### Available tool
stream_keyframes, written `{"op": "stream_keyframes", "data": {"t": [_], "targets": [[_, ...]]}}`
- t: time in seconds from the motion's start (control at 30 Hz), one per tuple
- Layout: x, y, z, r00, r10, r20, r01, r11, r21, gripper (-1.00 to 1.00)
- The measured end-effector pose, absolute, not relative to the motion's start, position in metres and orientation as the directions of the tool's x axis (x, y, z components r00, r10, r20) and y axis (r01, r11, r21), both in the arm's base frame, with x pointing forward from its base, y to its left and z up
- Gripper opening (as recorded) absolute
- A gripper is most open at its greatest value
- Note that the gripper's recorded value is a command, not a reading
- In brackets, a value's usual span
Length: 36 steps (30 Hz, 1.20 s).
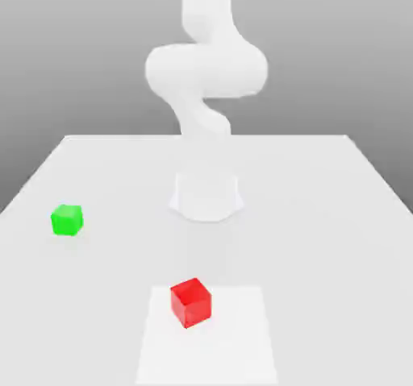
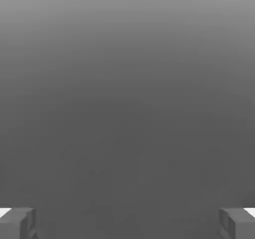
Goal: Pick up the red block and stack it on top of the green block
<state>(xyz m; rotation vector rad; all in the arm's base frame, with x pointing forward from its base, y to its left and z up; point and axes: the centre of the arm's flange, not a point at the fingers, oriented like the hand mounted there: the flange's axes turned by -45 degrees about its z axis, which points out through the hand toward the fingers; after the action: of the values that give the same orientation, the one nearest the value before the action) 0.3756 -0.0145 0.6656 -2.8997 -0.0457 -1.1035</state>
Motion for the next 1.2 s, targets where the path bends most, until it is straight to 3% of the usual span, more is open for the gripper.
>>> {"op": "stream_keyframes", "data": {"t": [0.2,0.37,0.6,0.8,1.2], "targets": [[0.427,-0.028,0.541,0.847,0.113,0.520,0.162,-0.986,-0.050,0.00],[0.442,-0.024,0.437,0.895,0.217,0.388,0.257,-0.965,-0.053,0.00],[0.421,-0.018,0.306,0.907,0.374,0.194,0.388,-0.921,-0.037,0.00],[0.377,-0.025,0.222,0.869,0.494,0.029,0.495,-0.869,-0.005,0.00],[0.378,-0.027,0.180,0.851,0.524,0.013,0.524,-0.851,0.012,0.00]]}}
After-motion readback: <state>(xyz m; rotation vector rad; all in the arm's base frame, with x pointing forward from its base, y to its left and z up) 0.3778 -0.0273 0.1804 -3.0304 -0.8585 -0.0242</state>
